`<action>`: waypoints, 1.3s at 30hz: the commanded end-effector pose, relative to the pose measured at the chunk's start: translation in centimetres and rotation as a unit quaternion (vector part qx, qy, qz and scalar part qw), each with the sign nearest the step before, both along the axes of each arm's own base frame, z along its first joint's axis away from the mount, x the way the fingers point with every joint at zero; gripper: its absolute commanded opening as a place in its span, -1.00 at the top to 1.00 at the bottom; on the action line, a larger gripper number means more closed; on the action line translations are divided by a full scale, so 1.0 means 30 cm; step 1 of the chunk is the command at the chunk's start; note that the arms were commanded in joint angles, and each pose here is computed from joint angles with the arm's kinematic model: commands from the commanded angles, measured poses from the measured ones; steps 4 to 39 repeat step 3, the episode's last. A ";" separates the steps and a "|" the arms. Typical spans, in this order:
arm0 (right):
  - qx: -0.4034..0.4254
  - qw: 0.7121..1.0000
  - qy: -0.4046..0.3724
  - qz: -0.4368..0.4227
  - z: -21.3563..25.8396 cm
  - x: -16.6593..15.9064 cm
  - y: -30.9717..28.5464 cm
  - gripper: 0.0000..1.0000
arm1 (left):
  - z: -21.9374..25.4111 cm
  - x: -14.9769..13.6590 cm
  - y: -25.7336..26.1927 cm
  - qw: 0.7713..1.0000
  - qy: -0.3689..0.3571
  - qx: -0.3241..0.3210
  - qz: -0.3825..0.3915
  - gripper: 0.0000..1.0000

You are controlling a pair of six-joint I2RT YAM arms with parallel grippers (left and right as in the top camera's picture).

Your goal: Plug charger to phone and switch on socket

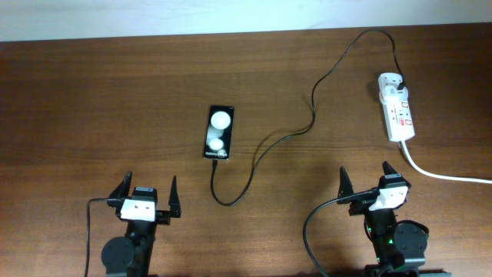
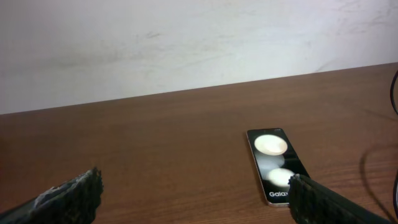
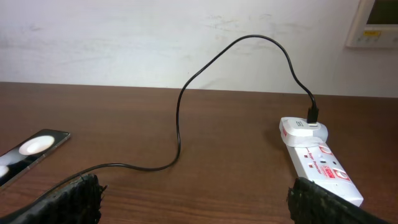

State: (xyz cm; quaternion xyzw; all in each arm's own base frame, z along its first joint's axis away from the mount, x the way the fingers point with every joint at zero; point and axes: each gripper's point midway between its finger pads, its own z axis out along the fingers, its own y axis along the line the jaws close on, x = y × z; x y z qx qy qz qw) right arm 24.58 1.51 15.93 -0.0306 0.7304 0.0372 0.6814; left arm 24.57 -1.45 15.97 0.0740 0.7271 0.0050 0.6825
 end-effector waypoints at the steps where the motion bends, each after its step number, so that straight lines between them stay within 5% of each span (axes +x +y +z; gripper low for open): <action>1: 0.005 1.000 0.001 0.006 -0.006 -0.002 0.008 -0.97 | -0.004 -0.001 0.004 1.000 0.000 0.007 0.003 -0.98; 39: 0.005 1.000 0.001 0.006 -0.006 -0.002 0.008 -0.97 | -0.004 -0.001 0.004 1.000 0.000 0.007 0.003 -0.98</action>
